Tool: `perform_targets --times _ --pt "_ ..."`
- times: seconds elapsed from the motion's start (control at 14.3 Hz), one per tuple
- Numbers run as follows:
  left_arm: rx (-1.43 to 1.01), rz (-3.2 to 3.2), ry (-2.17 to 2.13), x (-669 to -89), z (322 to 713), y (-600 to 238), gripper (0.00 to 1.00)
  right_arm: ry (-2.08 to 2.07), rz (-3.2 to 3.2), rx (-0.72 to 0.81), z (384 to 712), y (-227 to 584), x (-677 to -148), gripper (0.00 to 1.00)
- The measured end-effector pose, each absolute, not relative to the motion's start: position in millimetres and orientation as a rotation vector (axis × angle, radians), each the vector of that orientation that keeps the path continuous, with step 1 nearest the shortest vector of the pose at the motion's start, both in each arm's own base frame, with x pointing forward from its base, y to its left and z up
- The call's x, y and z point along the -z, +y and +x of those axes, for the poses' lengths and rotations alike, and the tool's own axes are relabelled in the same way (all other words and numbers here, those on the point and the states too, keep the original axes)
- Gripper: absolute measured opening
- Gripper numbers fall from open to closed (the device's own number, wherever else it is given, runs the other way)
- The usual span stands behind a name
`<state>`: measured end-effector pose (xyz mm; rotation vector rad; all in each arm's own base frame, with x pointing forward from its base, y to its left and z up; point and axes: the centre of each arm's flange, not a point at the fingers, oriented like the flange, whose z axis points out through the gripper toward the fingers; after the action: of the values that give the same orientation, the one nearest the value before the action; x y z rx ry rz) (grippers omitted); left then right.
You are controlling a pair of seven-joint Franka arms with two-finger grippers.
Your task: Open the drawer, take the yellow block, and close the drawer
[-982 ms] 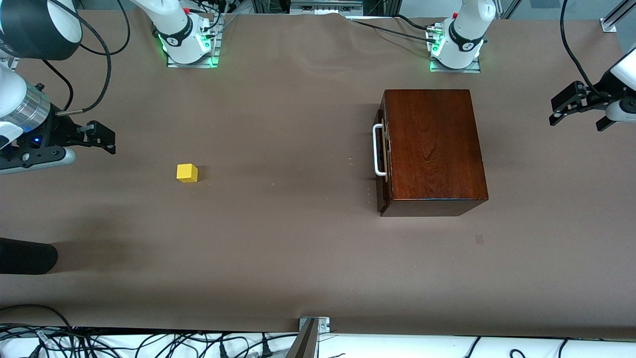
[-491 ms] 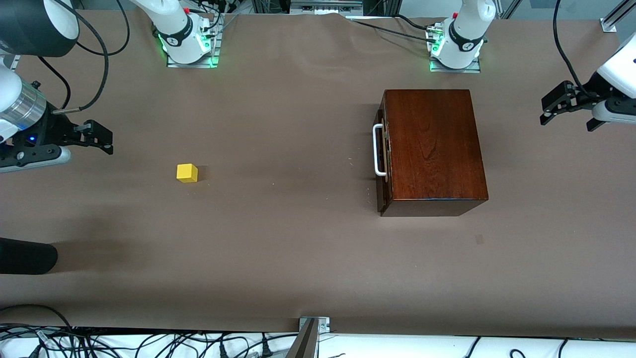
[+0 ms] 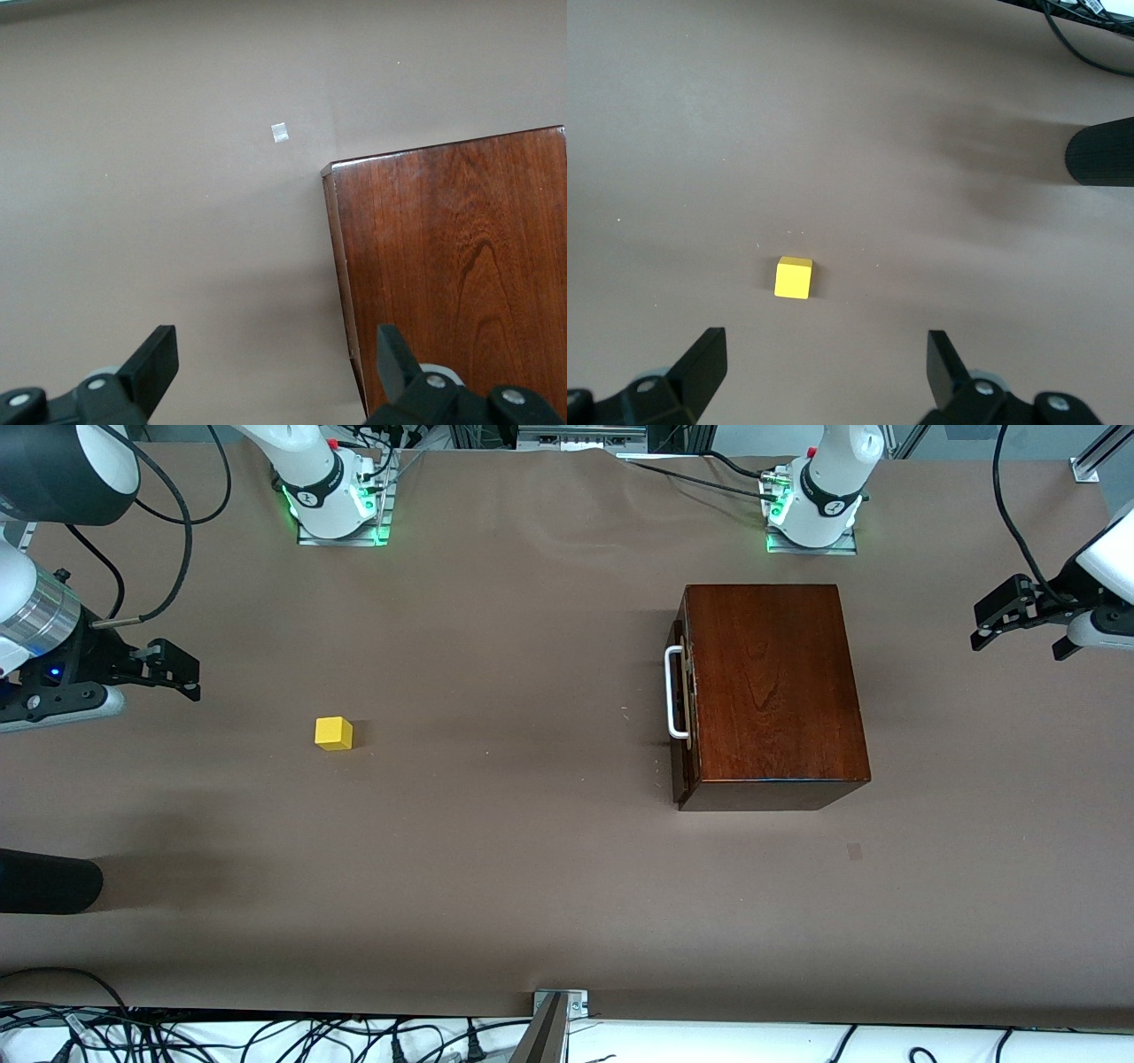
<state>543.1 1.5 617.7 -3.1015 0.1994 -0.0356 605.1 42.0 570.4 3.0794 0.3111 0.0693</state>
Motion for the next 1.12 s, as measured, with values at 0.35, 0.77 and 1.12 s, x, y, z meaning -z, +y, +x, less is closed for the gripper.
perform_targets --times 0.35,0.77,1.12 --pt "0.010 -3.135 0.076 -615.4 541.4 -1.6 1.00 0.311 3.079 -0.069 605.2 42.0 -570.3 1.00" --pt "0.008 -3.136 0.036 -615.3 540.9 -19.2 1.00 0.311 3.079 -0.069 605.2 42.0 -570.3 1.00" --pt "0.002 -3.136 0.027 -613.3 542.1 -15.9 1.00 0.312 3.079 -0.068 605.3 42.4 -570.0 1.00"
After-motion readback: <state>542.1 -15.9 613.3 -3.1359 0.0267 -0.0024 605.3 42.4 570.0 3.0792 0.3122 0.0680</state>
